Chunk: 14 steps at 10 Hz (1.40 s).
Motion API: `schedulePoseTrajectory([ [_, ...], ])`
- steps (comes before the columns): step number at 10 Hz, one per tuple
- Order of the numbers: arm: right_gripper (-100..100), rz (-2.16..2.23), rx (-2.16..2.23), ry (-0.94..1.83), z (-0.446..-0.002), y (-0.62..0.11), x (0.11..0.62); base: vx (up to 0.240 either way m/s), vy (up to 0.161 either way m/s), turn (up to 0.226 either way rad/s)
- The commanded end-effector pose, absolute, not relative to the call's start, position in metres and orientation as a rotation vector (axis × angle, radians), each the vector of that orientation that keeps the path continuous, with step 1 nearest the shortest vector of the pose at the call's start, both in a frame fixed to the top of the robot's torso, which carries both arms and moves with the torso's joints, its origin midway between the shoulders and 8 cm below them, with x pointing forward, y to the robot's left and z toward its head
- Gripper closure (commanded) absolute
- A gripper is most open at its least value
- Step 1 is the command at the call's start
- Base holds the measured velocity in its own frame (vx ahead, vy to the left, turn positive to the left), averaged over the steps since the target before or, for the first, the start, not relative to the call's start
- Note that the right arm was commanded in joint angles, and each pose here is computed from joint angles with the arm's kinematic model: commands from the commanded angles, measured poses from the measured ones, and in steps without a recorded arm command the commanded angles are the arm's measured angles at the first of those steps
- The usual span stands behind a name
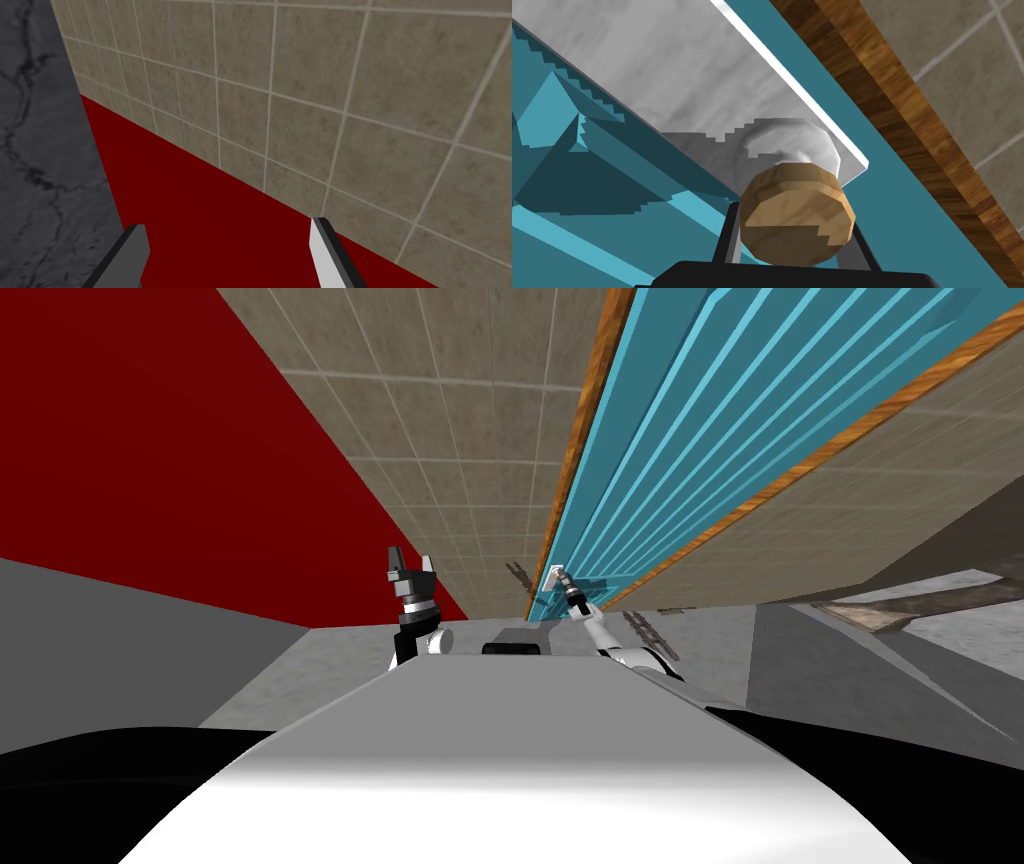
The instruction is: Pull the door open
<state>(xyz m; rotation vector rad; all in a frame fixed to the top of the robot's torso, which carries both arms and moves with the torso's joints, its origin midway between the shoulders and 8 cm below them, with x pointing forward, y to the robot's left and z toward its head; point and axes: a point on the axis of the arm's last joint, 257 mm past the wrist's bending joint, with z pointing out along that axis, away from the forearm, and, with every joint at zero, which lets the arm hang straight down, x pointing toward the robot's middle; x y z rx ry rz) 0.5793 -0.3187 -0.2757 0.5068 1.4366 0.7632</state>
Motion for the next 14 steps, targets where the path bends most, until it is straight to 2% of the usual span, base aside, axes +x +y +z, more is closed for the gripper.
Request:
schedulePoseTrajectory([
  [1, 100, 0.788, 0.543, 1.415, -0.272, -0.325, 0.581, -0.043, -0.055, 0.073],
  [4, 100, 0.86, 0.647, 1.373, -0.27, -0.332, 0.581, -0.06, -0.065, 0.11],
  [5, -100, 0.816, 0.59, 1.394, -0.269, -0.333, 0.579, -0.027, 0.006, -0.082],
  [14, -100, 0.574, 0.281, 1.488, -0.276, -0.341, 0.565, -0.023, 0.057, -0.074],
])
